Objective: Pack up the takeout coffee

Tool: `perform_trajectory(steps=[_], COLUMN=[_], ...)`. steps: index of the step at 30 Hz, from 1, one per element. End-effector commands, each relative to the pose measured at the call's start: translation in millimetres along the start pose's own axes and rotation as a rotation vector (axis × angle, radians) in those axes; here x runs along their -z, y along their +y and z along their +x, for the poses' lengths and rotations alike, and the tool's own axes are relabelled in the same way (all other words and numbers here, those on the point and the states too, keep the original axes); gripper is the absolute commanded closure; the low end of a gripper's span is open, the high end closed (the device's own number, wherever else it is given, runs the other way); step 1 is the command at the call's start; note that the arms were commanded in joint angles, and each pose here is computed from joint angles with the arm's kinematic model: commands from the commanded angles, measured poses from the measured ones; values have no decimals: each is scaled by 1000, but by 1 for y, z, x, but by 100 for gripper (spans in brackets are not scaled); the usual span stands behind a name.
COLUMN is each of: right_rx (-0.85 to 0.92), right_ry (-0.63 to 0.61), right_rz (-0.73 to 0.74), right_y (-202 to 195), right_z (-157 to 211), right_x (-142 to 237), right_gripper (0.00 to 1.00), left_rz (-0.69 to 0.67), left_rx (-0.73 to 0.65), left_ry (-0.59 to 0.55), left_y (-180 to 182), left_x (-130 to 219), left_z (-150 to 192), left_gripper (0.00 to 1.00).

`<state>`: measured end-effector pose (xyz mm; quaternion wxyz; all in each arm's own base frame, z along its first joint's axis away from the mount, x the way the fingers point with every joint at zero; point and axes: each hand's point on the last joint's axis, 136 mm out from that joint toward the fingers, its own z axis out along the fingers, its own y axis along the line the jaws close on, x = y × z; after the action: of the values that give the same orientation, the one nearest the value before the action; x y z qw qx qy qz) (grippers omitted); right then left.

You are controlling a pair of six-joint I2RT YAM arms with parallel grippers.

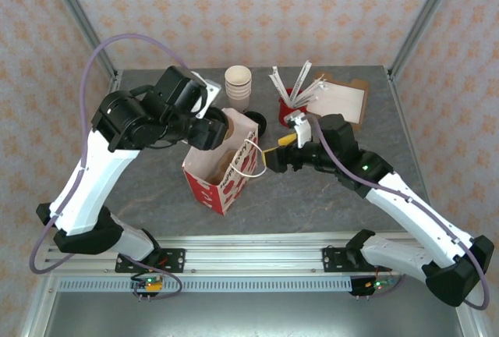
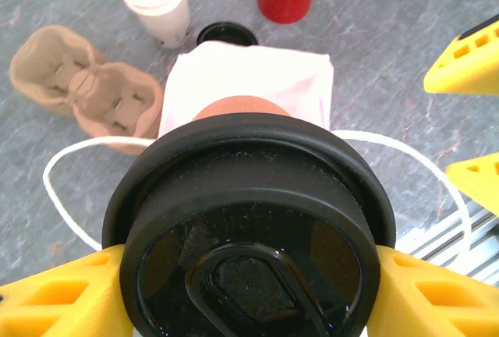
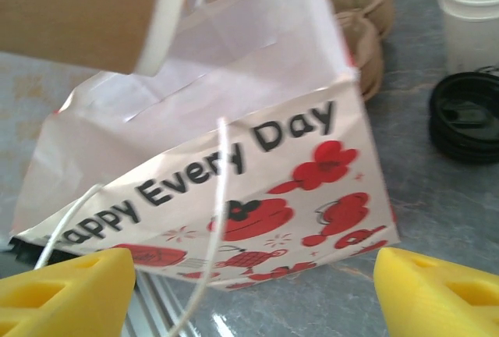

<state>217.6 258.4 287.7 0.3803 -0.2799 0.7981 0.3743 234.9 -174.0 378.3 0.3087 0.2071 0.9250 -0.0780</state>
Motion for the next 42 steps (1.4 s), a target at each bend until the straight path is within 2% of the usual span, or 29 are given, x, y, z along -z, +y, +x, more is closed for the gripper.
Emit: perform_trajectory(steps=[1,7,13,15,18,25,30,39,42], right_rx=[119,99,-96,-143,-197,-244,-257,-258,-252], right_ry=[-19,6,97,117,157,146,151,147,141], right_rz=[-65,-18,66,46,10,-49,-54,-30,-17], right_y=[23,17,-2,2,4,11,11,5,3], right_z=[-13,-19,-12,-11,-3,-5,0,4,3], right_x=[6,0,-17,-19,-32,-39,-40,-42,-41], right_gripper=[19,20,26,30,38,62,74,76,73], left_rz=[-76,-58,-54,-53,-57,-89,-104,-102,-79], left_rx=[31,48,53,52,48,34,31,13,7], left_ry=[103,212,286,307,324,359,380,437,460], left_y=[16,9,5,4,3,6,7,2,-2], left_x=[-7,-20,-31,-34,-38,-50,-59,-69,-76], left_z=[27,45,55,57,59,63,66,78,84], left_gripper=[47,48,50,50,50,50,51,51,52])
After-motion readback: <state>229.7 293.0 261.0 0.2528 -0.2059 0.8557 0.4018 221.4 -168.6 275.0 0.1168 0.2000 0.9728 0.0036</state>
